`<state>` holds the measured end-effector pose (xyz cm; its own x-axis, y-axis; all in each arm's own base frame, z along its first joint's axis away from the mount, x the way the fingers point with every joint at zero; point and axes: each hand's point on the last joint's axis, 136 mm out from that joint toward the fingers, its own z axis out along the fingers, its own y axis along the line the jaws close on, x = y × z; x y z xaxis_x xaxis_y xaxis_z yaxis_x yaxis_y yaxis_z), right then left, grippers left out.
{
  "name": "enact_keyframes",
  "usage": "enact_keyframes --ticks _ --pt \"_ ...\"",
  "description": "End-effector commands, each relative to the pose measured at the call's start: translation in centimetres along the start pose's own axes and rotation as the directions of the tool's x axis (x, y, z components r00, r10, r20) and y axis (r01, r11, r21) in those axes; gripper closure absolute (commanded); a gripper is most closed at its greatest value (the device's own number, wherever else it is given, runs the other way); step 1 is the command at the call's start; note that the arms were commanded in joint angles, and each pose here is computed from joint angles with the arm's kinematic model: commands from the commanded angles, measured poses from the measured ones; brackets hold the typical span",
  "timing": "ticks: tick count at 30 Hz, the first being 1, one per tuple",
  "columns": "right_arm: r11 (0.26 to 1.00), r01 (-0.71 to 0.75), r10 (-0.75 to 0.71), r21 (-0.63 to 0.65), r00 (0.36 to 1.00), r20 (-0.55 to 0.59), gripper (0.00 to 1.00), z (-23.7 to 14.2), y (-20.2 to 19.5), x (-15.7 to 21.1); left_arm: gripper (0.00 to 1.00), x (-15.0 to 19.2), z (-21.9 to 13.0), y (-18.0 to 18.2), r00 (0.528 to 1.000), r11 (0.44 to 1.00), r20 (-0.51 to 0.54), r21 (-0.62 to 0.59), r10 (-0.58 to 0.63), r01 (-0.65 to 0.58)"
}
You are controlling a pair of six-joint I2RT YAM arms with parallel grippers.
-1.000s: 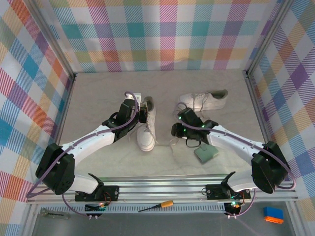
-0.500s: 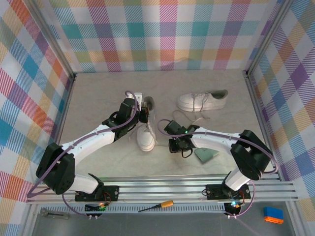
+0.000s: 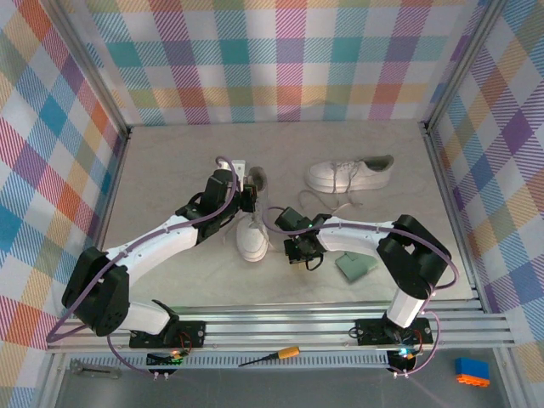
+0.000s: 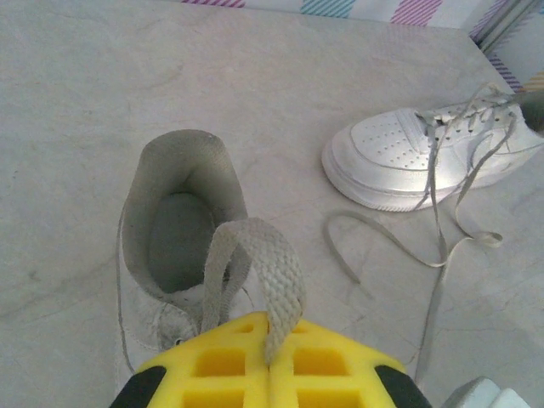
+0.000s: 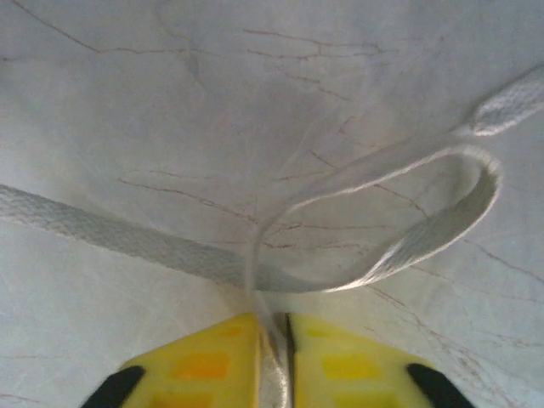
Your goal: Tie the shoes
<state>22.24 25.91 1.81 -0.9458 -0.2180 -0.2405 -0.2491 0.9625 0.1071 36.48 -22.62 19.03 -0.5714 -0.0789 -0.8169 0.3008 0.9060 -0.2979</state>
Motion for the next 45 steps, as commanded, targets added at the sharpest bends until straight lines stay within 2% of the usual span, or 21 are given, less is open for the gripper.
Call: enact_keyframes --ticks 1,6,12,16,21,24,28,31,39,45 --pt "0.999 0.0 0.003 -0.035 0.996 0.085 0.93 -2.9 0.4 -1.0 1.0 -0.9 -1.1 -0.5 0.999 0.999 0.036 0.05 0.014 -0.016" --pt "0.989 0.029 0.015 -0.146 0.956 0.294 0.98 -10.1 1.1 -3.9 1.0 -0.8 -1.8 -1.1 0.995 0.991 0.068 0.105 0.078 -0.085" --pt "0.965 0.05 0.074 -0.256 0.887 0.455 1.0 -17.3 1.3 -6.7 1.0 -0.8 -1.7 -1.1 0.994 0.986 0.062 0.135 0.093 -0.1" --pt "0.959 0.066 0.106 -0.277 0.821 0.561 1.0 -21.7 0.9 -8.3 1.0 -0.9 -1.6 -0.8 0.995 0.985 0.058 0.143 0.087 -0.094" --pt "0.965 0.059 0.139 -0.254 0.708 0.692 1.0 -27.2 -0.9 -9.8 1.0 -1.2 -2.0 -0.3 0.995 0.984 0.061 0.156 0.074 -0.082" --pt "0.966 0.074 0.14 -0.248 0.658 0.74 1.0 -29.8 -1.5 -10.2 1.0 -1.4 -2.3 -0.1 0.995 0.983 0.069 0.163 0.072 -0.082" --pt "0.968 0.091 0.121 -0.236 0.651 0.749 1.0 -30.9 -1.4 -10.6 1.0 -1.3 -2.4 -0.5 0.995 0.977 0.059 0.189 0.084 -0.094" --pt "0.968 0.103 0.102 -0.229 0.672 0.733 1.0 -30.4 -0.9 -11.2 1.0 -1.0 -2.4 -0.9 0.993 0.971 0.061 0.213 0.098 -0.109" --pt "0.95 0.141 0.116 -0.28 0.672 0.731 1.0 -31.8 1.2 -15.2 1.0 -0.7 -2.5 -1.2 0.986 0.959 0.074 0.231 0.148 -0.161" --pt "0.911 0.179 0.123 -0.37 0.741 0.66 1.0 -31.1 4.0 -19.0 1.0 -0.2 -2.5 -1.7 0.976 0.938 0.096 0.27 0.196 -0.215"
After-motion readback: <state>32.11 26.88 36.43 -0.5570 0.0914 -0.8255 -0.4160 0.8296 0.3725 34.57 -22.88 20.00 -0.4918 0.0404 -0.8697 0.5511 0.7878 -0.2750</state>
